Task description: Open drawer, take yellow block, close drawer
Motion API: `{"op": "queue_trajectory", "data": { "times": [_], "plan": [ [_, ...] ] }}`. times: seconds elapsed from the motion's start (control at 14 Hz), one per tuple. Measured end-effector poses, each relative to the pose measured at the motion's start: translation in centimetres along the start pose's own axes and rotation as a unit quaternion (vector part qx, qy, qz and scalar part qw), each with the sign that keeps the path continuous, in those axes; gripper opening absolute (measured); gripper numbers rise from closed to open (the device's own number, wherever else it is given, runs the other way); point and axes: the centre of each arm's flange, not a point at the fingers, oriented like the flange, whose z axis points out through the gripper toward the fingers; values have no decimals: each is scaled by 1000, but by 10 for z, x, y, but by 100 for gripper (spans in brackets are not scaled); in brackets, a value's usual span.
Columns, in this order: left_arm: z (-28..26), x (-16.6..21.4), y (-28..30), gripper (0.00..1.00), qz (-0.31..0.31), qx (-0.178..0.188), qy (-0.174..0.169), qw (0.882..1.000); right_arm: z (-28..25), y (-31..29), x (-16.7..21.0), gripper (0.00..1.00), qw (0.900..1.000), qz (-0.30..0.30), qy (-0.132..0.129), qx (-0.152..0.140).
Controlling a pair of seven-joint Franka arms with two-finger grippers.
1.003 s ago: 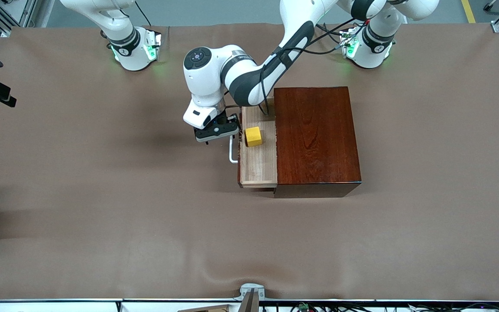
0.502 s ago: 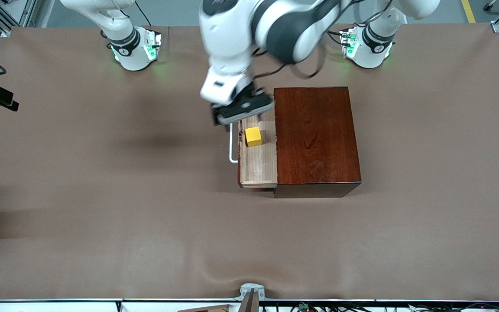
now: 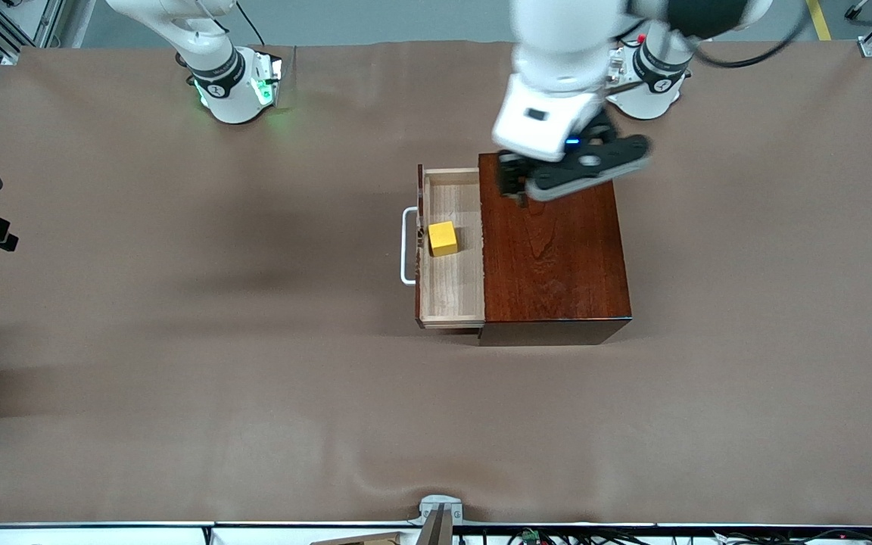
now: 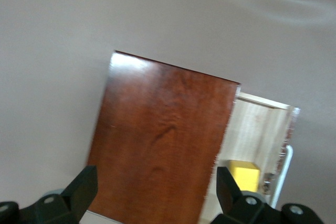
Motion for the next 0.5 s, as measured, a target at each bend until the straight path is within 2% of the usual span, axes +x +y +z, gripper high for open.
{"op": "queue_trajectory", "data": {
  "times": [0.14, 0.36, 0.5],
  "plan": [
    [-9, 24, -47, 100, 27, -1, -2, 1000, 2, -5, -2, 100, 999, 35, -11, 1],
    [-15, 52, -119, 100, 67, -1, -9, 998, 16, -32, -10, 100, 991, 117, -70, -5],
    [-14, 65, -156, 100, 81, -6, -17, 997, 28, -64, -8, 100, 985, 148, -87, -12]
  ]
}}
